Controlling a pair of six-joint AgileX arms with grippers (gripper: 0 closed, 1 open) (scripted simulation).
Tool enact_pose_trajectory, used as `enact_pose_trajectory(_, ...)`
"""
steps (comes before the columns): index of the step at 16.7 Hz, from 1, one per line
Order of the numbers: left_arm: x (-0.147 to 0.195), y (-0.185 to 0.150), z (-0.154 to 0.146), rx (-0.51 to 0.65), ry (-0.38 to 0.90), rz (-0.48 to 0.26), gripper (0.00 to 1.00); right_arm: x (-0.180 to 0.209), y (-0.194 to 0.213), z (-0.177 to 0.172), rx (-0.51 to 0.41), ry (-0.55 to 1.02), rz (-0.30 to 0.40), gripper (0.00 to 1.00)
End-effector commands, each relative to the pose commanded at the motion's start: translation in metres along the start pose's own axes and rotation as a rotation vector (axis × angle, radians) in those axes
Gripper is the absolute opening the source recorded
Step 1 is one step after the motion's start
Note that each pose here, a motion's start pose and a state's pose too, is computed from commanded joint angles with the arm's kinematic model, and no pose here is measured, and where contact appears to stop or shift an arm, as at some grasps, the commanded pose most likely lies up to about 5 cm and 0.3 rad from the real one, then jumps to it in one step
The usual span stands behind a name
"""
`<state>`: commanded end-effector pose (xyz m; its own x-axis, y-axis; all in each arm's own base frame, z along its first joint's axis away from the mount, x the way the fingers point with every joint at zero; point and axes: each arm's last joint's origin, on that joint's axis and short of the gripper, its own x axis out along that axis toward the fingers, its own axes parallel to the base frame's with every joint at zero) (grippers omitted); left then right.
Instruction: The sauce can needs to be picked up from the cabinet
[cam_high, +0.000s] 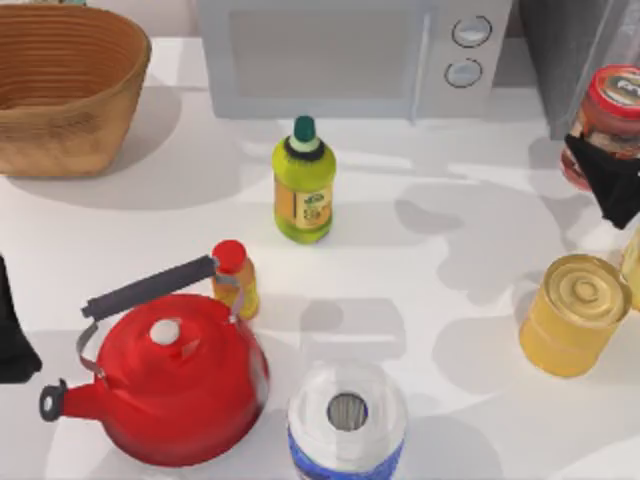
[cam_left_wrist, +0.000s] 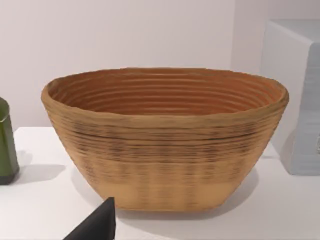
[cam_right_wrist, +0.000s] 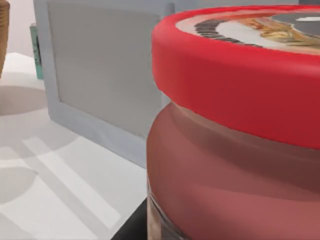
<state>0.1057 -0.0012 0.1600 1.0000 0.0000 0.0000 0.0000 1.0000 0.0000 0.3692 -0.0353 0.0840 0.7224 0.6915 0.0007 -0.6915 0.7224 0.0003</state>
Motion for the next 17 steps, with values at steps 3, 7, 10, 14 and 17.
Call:
enact_pose_trajectory(3,0.000,0.000,0.000,0.000,0.000,0.000,1.00,0.000,0.000,0.000,0.000,0.000,0.000,0.00)
enact_pose_trajectory(7,0.000,0.000,0.000,0.000,0.000,0.000,1.00,0.010,0.002,0.003,-0.012,-0.011,0.009,0.00)
enact_pose_trajectory(10,0.000,0.000,0.000,0.000,0.000,0.000,1.00,0.032,0.001,0.005,-0.038,-0.034,0.016,0.00)
enact_pose_trajectory(14,0.000,0.000,0.000,0.000,0.000,0.000,1.00,0.057,0.001,-0.007,-0.035,-0.034,0.015,0.00)
enact_pose_trajectory(17,0.000,0.000,0.000,0.000,0.000,0.000,1.00,0.060,0.001,-0.025,-0.002,-0.002,0.001,0.00)
